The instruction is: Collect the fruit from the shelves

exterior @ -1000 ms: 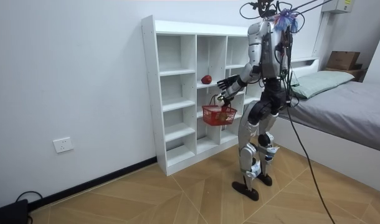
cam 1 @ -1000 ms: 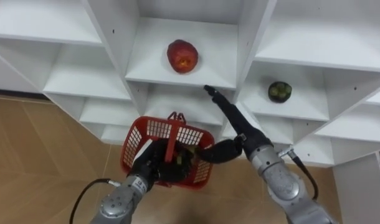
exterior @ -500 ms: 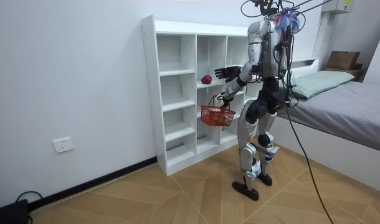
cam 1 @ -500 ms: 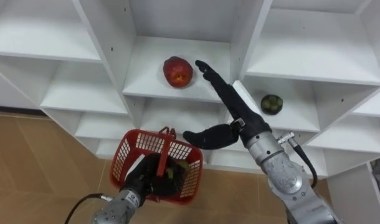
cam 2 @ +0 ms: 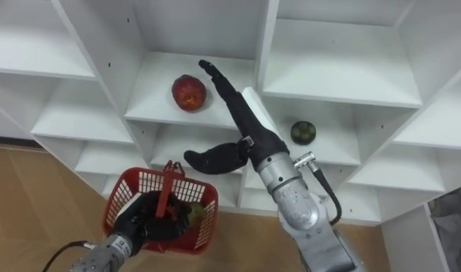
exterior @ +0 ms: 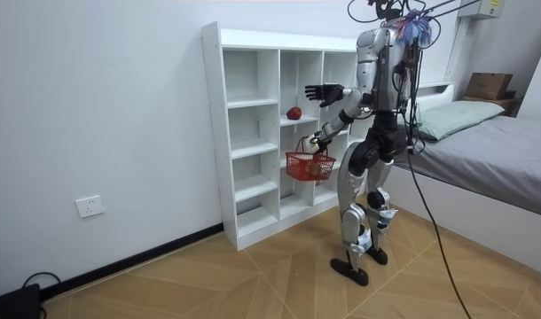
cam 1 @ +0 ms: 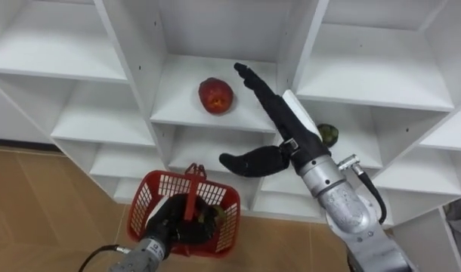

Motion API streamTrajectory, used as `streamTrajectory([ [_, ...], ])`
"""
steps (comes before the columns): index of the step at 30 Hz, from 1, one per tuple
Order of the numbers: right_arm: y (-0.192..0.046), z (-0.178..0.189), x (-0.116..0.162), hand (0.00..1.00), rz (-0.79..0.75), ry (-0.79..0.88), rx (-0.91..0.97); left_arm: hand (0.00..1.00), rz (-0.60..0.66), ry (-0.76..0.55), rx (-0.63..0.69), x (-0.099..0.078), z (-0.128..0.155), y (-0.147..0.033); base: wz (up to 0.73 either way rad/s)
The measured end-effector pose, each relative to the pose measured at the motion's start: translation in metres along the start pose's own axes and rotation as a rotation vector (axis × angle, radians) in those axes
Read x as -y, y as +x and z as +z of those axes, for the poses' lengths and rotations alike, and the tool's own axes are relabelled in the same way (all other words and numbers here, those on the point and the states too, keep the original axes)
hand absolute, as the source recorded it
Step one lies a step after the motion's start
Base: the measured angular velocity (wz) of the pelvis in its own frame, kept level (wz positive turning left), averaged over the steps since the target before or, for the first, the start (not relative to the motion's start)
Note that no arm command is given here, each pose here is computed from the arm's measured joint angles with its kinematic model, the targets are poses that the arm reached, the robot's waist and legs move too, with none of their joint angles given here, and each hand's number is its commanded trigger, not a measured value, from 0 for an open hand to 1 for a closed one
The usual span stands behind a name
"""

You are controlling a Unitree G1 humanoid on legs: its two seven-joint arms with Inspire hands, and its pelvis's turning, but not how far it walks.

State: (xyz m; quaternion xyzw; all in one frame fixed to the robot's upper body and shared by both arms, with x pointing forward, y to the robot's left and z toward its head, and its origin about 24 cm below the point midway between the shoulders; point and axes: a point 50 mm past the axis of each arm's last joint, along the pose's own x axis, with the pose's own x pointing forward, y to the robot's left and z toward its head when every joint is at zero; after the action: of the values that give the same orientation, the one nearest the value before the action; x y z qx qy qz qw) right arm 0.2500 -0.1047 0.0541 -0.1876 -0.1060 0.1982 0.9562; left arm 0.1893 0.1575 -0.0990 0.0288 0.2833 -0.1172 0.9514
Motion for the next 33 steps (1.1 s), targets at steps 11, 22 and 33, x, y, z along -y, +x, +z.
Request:
streamTrajectory([
  [11, 0.000, 0.003, 0.012, 0.00, -0.071, 0.009, 0.033, 1.00, 0.007, -0.032, -0.039, 0.002, -0.012, -0.002, 0.03],
  [22, -0.001, 0.001, 0.031, 0.00, -0.182, -0.023, 0.027, 1.00, 0.033, -0.032, -0.069, -0.009, -0.020, -0.008, 0.09],
  [33, 0.006, -0.008, 0.035, 0.00, -0.210, -0.030, -0.002, 1.00, 0.040, -0.033, -0.076, -0.010, -0.022, -0.010, 0.08],
])
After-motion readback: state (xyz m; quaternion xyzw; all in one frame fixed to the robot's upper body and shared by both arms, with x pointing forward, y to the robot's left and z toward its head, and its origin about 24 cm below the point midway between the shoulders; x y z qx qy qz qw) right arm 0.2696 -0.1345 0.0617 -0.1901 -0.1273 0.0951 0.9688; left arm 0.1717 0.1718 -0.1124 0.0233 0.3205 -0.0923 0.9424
